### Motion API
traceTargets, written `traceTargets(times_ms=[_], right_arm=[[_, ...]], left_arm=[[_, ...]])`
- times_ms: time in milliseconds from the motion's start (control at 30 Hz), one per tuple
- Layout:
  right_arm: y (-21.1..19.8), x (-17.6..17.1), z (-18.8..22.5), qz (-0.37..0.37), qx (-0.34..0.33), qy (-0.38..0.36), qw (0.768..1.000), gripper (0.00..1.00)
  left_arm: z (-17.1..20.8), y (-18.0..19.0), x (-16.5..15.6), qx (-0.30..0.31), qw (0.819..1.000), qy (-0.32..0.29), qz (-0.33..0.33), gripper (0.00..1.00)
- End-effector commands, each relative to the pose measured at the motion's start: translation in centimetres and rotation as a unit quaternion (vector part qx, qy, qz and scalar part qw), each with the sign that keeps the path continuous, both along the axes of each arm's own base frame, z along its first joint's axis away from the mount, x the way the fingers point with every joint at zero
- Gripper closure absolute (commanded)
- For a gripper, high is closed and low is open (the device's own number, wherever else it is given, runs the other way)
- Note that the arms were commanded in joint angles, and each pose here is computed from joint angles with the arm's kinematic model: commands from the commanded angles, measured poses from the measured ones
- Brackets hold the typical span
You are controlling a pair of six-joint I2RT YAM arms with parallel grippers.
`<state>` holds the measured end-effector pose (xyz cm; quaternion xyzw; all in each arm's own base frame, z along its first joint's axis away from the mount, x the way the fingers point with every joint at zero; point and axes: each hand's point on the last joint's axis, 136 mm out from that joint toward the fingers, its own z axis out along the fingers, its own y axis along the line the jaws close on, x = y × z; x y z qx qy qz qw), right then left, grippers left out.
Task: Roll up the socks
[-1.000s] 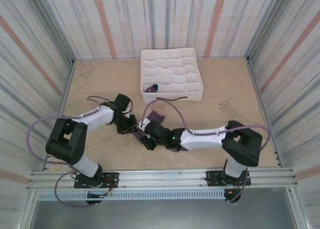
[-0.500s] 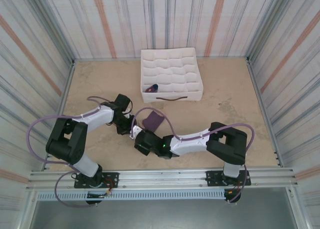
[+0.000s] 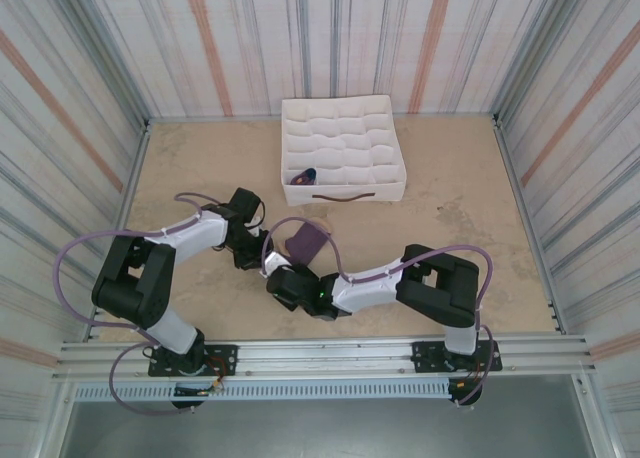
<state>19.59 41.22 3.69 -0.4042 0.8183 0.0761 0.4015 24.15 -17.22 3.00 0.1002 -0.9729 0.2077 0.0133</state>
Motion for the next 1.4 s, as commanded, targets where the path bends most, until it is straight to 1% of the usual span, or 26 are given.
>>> traceTargets(times_ms=[0, 67, 133, 233, 300, 433, 567, 667, 733, 800, 833, 933, 1033, 1200, 1367], right_arm=[[-0.4, -0.3, -0.8, -0.012, 0.007, 0.016, 1.0, 1.0], [-0.6, -0.6, -1.0, -0.016, 0.018, 0.038, 0.999, 1.0], [-0.9, -0.8, -1.5, -0.023, 0.039, 0.08, 0.996, 1.0], [-1.7, -0.6, -2.3, -0.05, 0.073, 0.141, 0.986, 1.0], [-2.0, -0.5, -2.6, -0.065, 0.098, 0.178, 0.977, 1.0], [-2.2, 0.0, -3.3, -0.095, 0.149, 0.262, 0.949, 1.0], [-2.5, 0.0, -4.0, -0.134, 0.193, 0.316, 0.919, 1.0], [-3.3, 0.0, -4.9, -0.174, 0.224, 0.35, 0.893, 1.0], [-4.0, 0.2, -5.5, -0.21, 0.243, 0.378, 0.869, 1.0], [-4.2, 0.0, -5.9, -0.229, 0.267, 0.399, 0.847, 1.0], [-4.4, 0.0, -6.0, -0.241, 0.275, 0.407, 0.837, 1.0], [-5.0, -0.1, -6.3, -0.272, 0.284, 0.421, 0.817, 1.0], [-6.1, -0.1, -7.0, -0.317, 0.3, 0.442, 0.783, 1.0], [-7.8, -0.2, -8.4, -0.372, 0.324, 0.474, 0.729, 1.0], [-9.6, -0.7, -10.1, -0.418, 0.32, 0.485, 0.698, 1.0]], left_arm=[[-0.2, 0.2, -0.8, -0.004, 1.0, 0.014, -0.006, 0.97], [0.0, 0.2, -0.7, -0.007, 1.0, 0.008, -0.002, 0.82], [0.5, 0.1, -0.5, -0.021, 1.0, -0.004, 0.008, 0.64], [1.5, 0.2, 0.1, -0.05, 0.998, -0.024, 0.033, 0.51], [2.0, 0.4, 0.4, -0.06, 0.996, -0.036, 0.046, 0.47], [3.2, 0.8, 0.9, -0.082, 0.992, -0.059, 0.071, 0.44], [4.0, 1.3, 1.2, -0.086, 0.989, -0.082, 0.086, 0.44], [4.4, 1.7, 1.3, -0.084, 0.987, -0.098, 0.094, 0.44], [4.5, 1.8, 1.3, -0.085, 0.986, -0.103, 0.098, 0.44], [4.4, 1.7, 1.3, -0.09, 0.986, -0.105, 0.099, 0.44], [4.2, 1.6, 1.3, -0.091, 0.986, -0.103, 0.099, 0.44], [4.1, 1.1, 1.6, -0.1, 0.985, -0.105, 0.095, 0.45], [3.8, 0.6, 1.9, -0.102, 0.984, -0.118, 0.091, 0.44], [3.3, -1.4, 2.5, -0.115, 0.981, -0.144, 0.068, 0.44], [2.6, -2.7, 2.9, -0.122, 0.98, -0.151, 0.053, 0.46]])
